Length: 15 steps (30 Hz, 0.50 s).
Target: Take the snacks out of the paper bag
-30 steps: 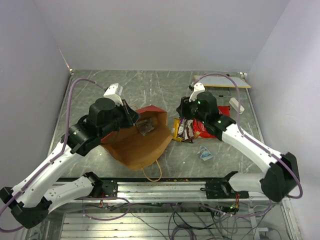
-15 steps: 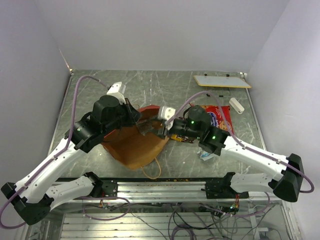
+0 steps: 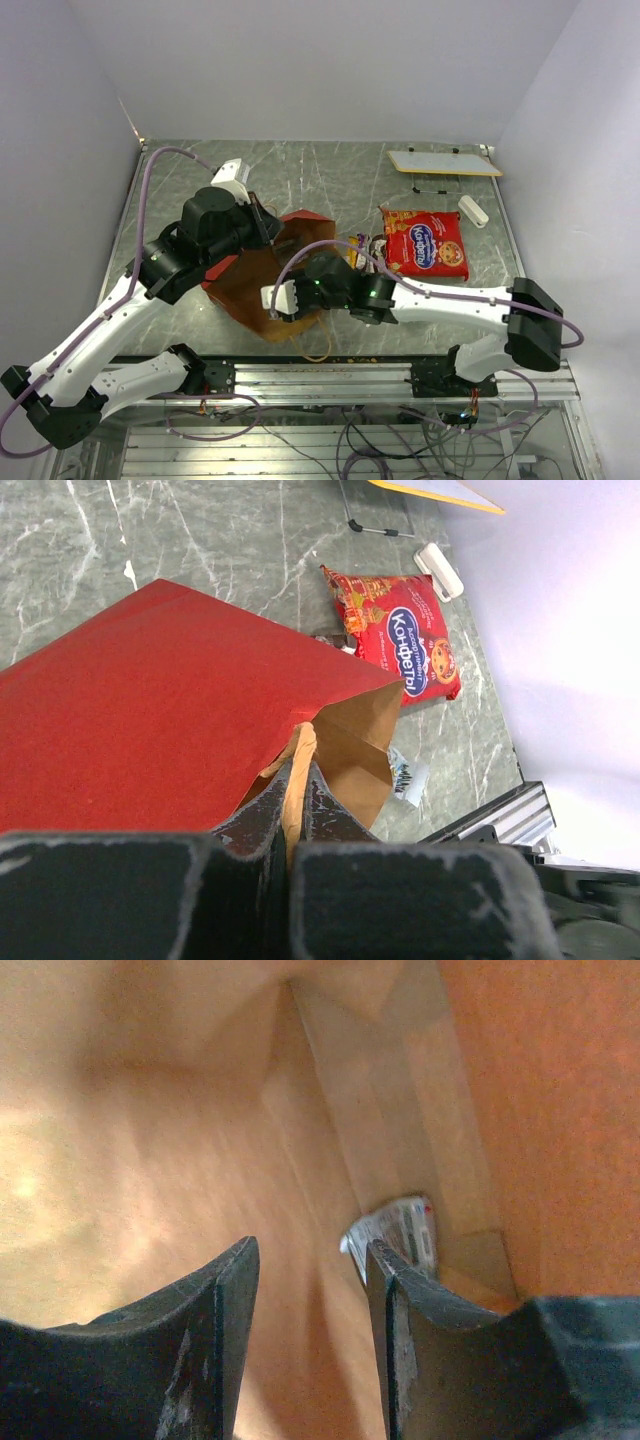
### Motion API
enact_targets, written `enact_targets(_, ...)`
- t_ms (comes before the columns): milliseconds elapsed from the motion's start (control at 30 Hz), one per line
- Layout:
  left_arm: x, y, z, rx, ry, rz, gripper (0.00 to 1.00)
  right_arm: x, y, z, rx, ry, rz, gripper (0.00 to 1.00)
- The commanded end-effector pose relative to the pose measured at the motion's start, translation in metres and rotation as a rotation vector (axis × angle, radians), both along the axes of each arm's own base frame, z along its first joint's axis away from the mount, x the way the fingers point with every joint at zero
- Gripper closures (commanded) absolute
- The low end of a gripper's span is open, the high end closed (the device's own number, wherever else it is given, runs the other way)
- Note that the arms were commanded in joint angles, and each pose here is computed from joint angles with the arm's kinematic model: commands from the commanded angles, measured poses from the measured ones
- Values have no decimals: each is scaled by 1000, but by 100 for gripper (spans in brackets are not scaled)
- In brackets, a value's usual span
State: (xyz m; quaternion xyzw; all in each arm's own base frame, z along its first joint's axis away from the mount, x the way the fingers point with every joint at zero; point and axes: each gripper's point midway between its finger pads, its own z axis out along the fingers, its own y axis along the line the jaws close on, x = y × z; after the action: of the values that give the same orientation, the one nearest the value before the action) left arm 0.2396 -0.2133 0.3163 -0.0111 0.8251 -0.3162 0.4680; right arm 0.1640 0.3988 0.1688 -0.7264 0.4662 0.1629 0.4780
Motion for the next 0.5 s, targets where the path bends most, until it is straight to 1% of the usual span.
enact_targets(0,4,2,21,-15,-54,10,93,40,-9,-15,-147,-217,-84,53)
enact_targets(67,5,1,22,-15,-56,5,93,51,-12,-31,-206,-251,-125,53)
enact_targets(200,7,-2,24,-8,-60,-7,93,74,0,-42,-223,-287,-227,52)
enact_targets(467,7,-8,23,5,-53,-39,93,101,26,-77,-228,-253,-385,51)
